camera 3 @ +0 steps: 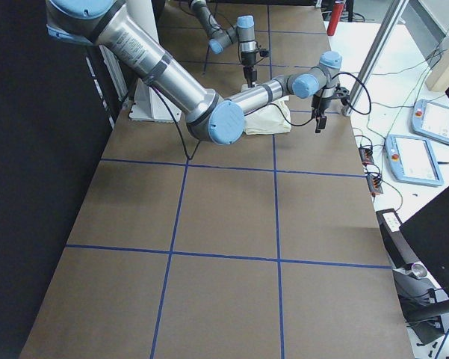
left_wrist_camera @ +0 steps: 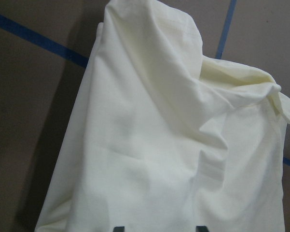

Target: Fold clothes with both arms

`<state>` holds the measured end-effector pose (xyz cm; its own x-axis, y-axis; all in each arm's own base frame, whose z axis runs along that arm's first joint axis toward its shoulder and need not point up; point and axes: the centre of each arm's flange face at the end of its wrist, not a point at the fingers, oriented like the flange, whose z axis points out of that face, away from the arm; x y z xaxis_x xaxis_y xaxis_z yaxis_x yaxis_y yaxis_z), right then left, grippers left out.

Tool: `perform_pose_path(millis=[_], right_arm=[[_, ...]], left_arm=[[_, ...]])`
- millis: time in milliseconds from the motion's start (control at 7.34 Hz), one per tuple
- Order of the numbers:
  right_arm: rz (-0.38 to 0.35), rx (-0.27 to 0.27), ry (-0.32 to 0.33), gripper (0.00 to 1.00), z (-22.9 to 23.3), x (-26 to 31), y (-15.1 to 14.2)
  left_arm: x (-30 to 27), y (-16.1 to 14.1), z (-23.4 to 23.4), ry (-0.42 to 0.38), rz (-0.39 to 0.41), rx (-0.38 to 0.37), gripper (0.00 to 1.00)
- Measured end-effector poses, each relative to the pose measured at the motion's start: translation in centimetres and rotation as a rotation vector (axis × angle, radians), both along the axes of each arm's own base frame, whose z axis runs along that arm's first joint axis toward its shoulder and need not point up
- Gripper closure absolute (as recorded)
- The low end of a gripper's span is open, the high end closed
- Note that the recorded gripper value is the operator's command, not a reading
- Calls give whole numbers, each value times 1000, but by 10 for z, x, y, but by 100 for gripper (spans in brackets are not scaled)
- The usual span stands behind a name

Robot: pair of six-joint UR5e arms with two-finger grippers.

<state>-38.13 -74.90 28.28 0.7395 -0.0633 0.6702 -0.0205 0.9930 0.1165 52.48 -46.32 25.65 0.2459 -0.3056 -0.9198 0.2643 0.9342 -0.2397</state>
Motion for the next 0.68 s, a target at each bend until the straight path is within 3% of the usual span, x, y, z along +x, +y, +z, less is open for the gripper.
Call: perform_pose_path(millis=[408, 681], right_arm=[[2, 3, -1, 0, -2, 1, 0], [4, 3, -3, 0, -4, 1, 1]], left_arm=[[7, 11, 6, -7, 16, -4, 38], [7, 13, 19, -23, 18, -15, 31]])
